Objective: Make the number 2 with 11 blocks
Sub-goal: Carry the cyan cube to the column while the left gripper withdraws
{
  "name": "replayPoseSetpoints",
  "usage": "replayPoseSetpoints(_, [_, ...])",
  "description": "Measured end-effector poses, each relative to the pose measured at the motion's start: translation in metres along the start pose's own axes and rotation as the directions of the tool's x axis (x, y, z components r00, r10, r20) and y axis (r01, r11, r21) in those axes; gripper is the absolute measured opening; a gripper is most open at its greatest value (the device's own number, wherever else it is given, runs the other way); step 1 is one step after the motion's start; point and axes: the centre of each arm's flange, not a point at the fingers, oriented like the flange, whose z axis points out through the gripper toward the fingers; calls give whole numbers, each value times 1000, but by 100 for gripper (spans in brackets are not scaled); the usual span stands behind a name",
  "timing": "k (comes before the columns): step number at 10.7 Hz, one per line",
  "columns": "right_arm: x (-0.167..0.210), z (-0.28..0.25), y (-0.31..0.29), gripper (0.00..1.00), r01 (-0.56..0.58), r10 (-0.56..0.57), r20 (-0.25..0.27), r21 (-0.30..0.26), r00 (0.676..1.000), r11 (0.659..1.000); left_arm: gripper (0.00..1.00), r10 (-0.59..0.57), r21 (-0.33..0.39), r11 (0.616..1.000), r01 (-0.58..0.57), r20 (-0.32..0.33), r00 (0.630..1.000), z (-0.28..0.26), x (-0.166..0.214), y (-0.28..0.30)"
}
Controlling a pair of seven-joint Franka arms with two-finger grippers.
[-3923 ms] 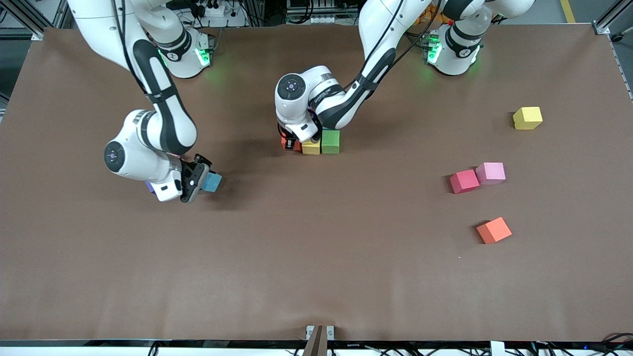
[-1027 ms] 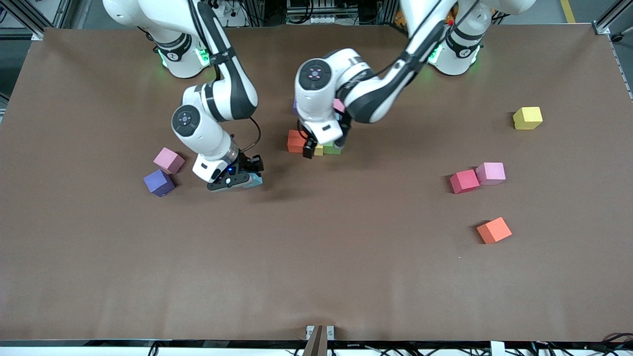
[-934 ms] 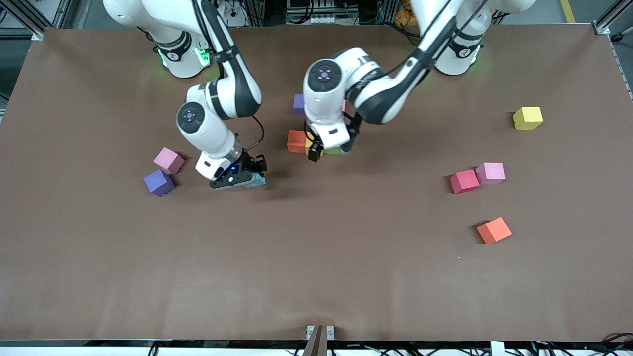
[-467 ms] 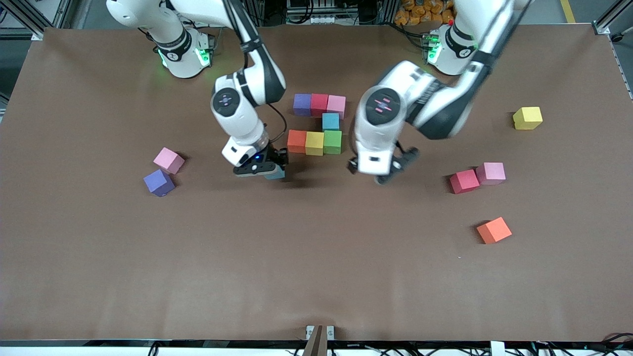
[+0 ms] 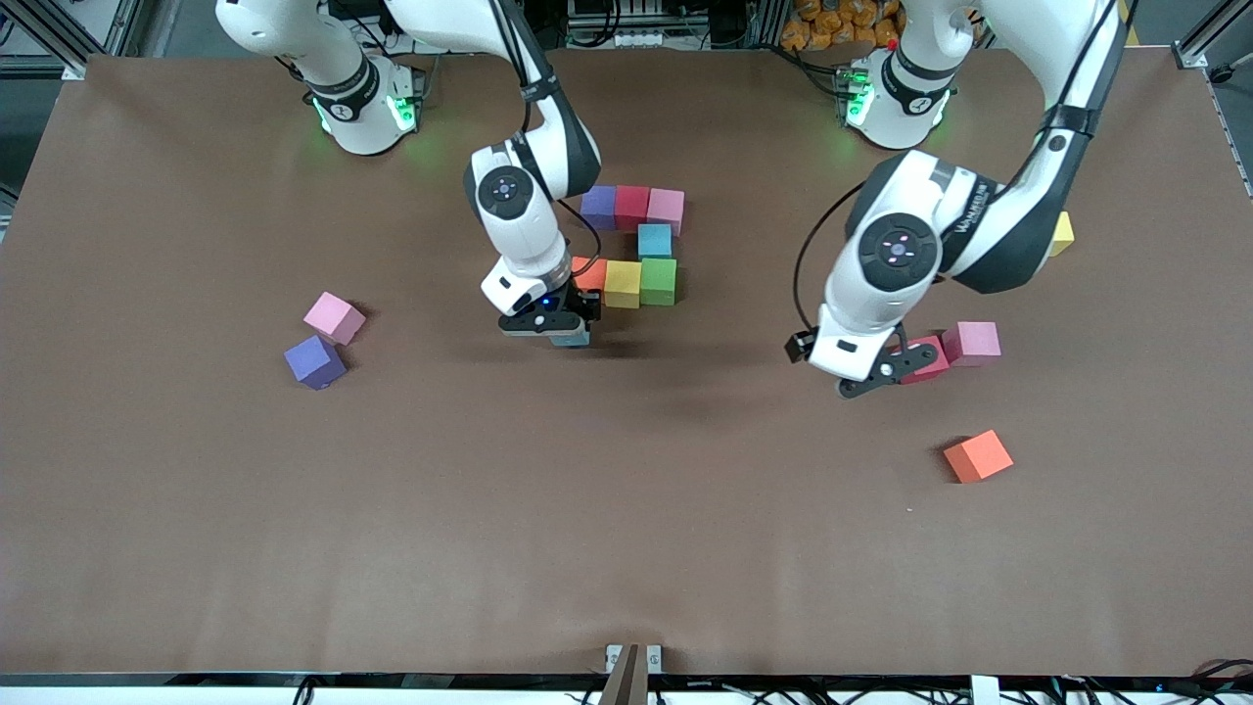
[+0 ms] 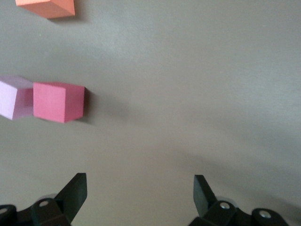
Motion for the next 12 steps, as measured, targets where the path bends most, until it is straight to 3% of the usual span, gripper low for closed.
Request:
replayPoseSetpoints(6, [-17,17,-9,59,-15,15,1,-29,1000,999,100,128,-1,992,-128,38,991,41,42,-79])
replayPoseSetpoints(12, [-30,25,-18,59,-23,23,-12,-37,1000,999,100,233,-51,972,-230,62,971,98,78,-126])
